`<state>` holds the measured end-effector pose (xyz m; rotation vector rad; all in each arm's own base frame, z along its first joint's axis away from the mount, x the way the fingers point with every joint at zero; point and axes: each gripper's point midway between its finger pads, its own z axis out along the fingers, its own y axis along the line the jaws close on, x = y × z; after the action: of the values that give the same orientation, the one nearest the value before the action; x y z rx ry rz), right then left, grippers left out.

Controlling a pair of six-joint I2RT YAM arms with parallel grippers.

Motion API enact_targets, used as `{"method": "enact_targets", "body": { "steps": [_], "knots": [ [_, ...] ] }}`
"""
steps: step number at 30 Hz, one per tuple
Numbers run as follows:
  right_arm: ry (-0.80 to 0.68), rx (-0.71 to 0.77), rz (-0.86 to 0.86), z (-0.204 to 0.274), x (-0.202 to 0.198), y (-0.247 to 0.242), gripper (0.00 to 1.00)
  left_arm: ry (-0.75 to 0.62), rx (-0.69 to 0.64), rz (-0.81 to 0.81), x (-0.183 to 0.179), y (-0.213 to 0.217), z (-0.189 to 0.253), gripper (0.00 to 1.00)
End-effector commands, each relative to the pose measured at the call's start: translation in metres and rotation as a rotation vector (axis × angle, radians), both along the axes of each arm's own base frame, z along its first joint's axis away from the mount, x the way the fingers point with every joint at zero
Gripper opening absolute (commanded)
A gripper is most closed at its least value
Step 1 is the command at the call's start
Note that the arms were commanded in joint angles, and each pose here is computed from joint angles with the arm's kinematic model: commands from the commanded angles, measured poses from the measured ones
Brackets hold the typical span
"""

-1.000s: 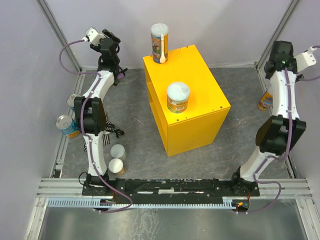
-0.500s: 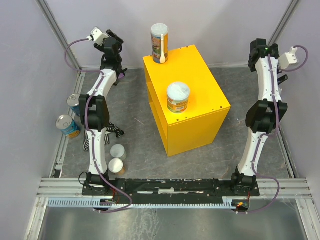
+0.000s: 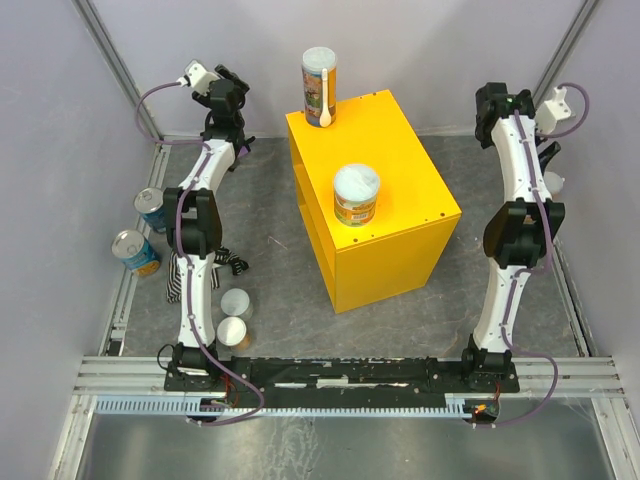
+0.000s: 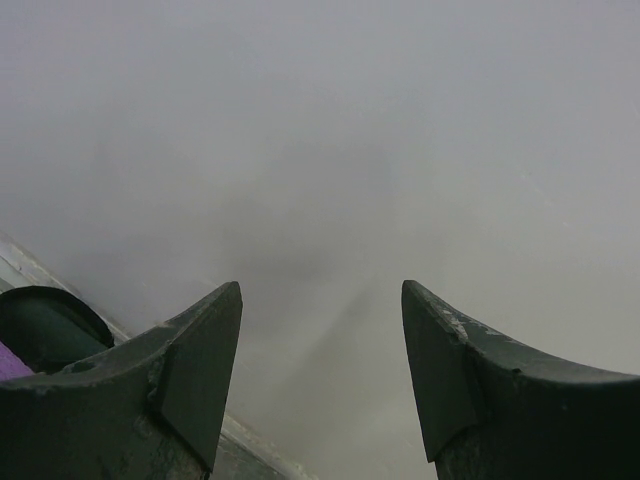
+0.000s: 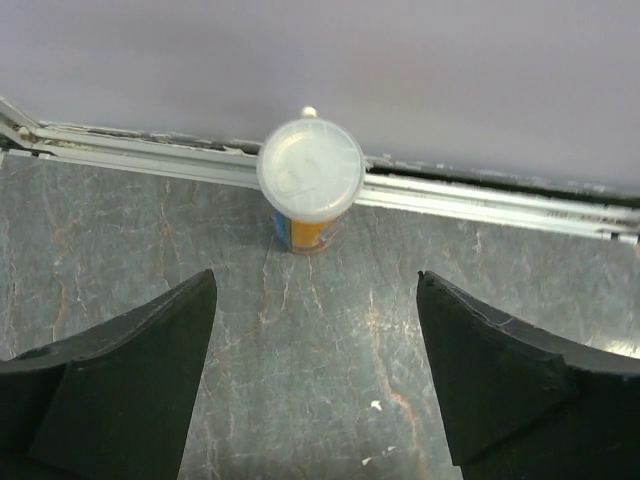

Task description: Place and organize the canned foods onto the counter

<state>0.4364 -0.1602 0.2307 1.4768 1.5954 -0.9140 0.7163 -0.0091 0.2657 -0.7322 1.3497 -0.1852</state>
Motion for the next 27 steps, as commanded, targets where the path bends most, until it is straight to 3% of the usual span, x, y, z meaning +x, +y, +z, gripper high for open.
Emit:
{"method": "enact_targets", "body": {
  "steps": [1,6,13,27],
  "knots": [
    [0.038,-0.156,0.100,0.074,-0.005,-0.019,0.87,-0.090,-0.044,-0.013,0.001,0.000,0.033,0.71],
    [0.123,-0.070,0.220,0.066,0.004,-0.040,0.67,-0.096,-0.047,-0.018,0.000,-0.001,0.035,0.71],
    [0.270,0.126,0.343,0.029,-0.004,-0.073,0.57,-0.097,-0.047,-0.029,0.000,-0.002,0.035,0.72],
    [0.361,0.231,0.473,0.003,0.004,-0.086,0.59,-0.075,-0.034,-0.026,0.002,-0.004,0.025,0.71]
  ]
}}
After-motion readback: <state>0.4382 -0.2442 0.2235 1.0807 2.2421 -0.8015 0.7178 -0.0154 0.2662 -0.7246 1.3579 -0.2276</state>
